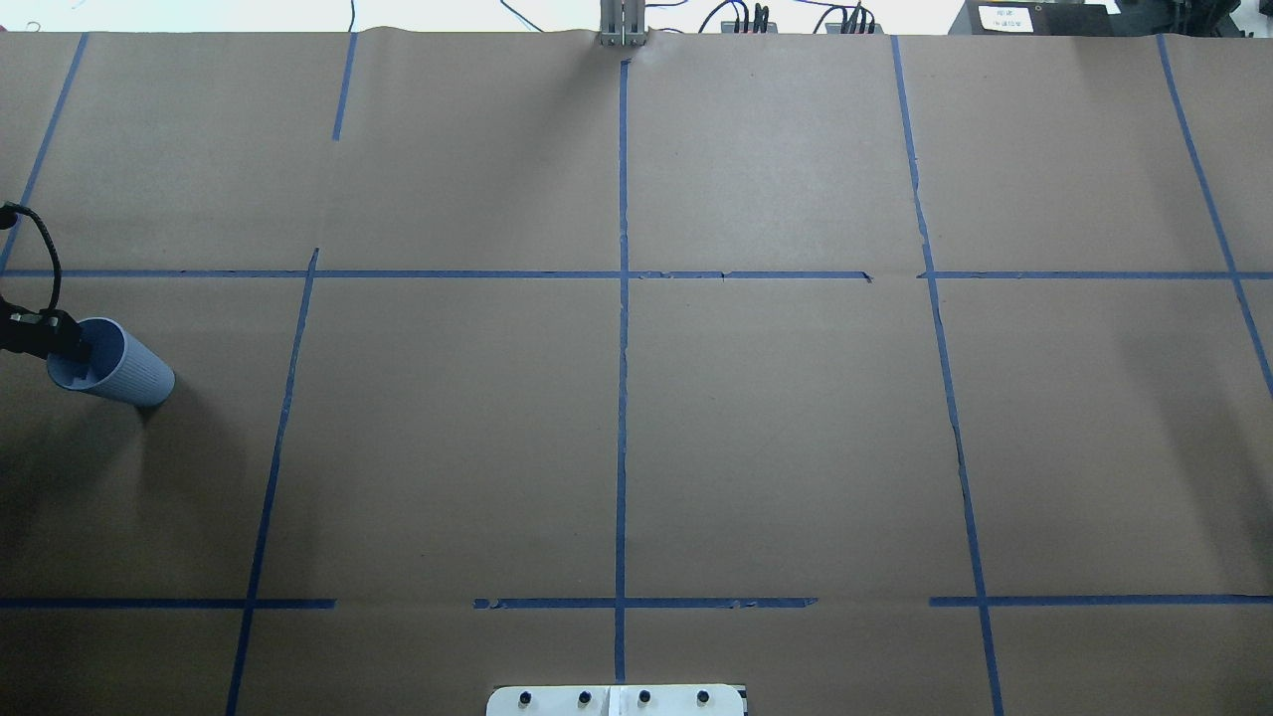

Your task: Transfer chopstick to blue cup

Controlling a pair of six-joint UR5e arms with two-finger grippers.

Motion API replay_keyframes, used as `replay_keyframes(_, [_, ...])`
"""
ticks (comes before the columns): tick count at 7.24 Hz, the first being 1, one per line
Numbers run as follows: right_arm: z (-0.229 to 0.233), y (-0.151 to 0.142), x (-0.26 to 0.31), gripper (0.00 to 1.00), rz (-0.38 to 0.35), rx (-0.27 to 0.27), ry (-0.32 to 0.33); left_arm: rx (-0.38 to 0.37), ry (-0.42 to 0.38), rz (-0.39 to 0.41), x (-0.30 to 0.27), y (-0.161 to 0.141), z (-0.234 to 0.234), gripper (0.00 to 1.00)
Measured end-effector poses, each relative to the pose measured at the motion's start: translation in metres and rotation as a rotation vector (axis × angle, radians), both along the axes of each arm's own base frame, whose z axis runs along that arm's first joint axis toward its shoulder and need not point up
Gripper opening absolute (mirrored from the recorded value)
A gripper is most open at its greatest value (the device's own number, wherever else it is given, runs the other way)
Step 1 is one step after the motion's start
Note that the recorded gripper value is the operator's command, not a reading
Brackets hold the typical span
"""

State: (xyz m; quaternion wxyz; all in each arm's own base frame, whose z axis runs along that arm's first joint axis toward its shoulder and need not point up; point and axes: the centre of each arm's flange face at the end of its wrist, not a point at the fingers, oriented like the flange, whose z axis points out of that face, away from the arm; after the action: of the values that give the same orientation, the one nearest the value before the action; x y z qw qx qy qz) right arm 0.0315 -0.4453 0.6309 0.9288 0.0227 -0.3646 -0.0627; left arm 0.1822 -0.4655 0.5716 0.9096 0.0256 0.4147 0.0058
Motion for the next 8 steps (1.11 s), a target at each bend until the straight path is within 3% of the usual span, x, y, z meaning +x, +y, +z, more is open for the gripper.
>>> replay_keyframes(3, [0.0, 0.0, 0.0, 1.0, 0.0, 0.001, 0.0, 0.016, 0.021, 0.003, 0.003, -0.001, -0.024, 0.0])
replay_keyframes(4, [-0.001, 0.0, 0.0, 1.0, 0.0, 0.001, 0.0, 0.016, 0.029, 0.006, 0.007, -0.006, -0.06, 0.0])
replay_keyframes(6, [-0.002, 0.0, 0.0, 1.0, 0.004, 0.001, 0.0, -0.007, 0.028, 0.007, 0.027, -0.034, -0.178, 0.0])
replay_keyframes(8, [-0.005, -0.001, 0.0, 1.0, 0.017, 0.001, -0.002, -0.058, 0.057, -0.005, 0.102, -0.033, -0.278, 0.0])
